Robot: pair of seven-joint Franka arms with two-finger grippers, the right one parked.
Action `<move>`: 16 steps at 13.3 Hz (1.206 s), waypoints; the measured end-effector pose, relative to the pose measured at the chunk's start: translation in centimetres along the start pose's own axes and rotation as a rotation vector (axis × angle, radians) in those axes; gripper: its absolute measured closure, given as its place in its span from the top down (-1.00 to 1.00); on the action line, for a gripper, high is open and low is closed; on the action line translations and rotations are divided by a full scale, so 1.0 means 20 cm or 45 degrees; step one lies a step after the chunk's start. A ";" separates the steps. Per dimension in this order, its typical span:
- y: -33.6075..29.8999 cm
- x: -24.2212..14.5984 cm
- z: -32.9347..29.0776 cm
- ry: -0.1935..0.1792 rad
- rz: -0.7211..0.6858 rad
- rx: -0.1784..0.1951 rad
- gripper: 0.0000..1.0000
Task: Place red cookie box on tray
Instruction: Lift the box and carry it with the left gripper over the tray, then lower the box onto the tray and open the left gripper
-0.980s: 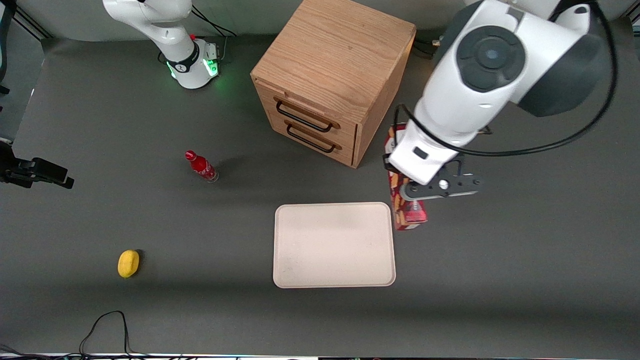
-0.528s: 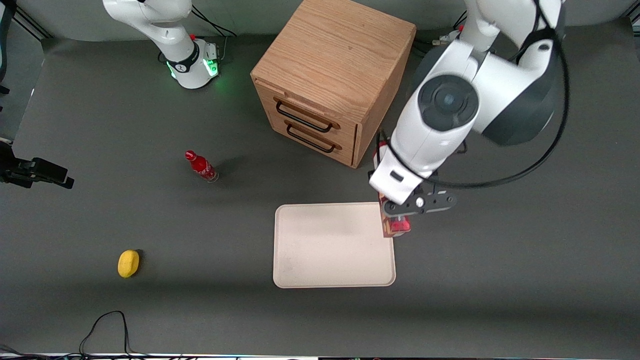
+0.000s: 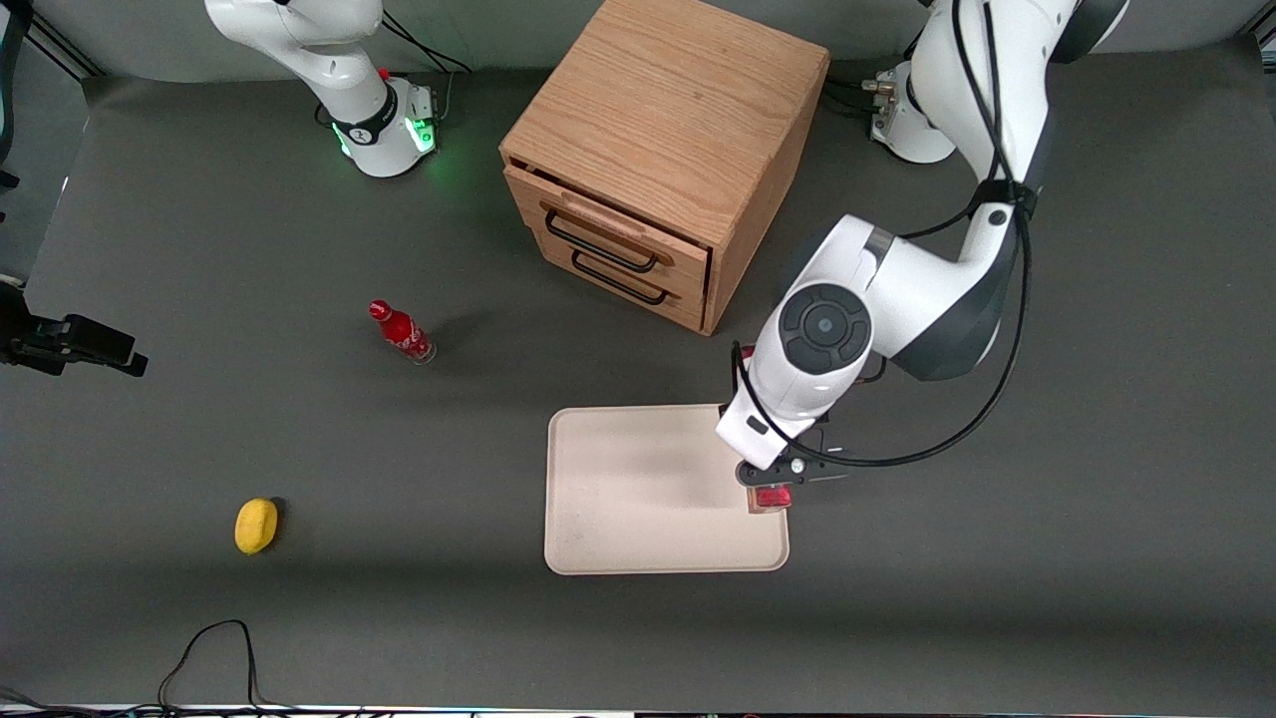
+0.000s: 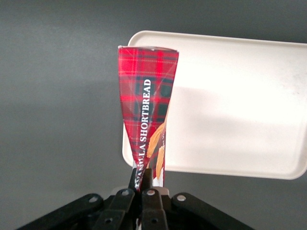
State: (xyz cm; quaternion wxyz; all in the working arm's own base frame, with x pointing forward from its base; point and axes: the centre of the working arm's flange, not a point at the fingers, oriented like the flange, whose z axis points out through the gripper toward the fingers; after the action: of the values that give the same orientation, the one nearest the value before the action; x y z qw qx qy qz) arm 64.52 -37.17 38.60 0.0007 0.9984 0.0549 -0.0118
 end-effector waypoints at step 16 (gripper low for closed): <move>-0.04 0.04 0.61 0.061 0.055 0.050 -0.86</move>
State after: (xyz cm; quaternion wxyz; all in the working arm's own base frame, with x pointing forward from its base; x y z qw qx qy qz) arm 64.91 -36.38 26.41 -0.0198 0.9992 0.0331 0.0112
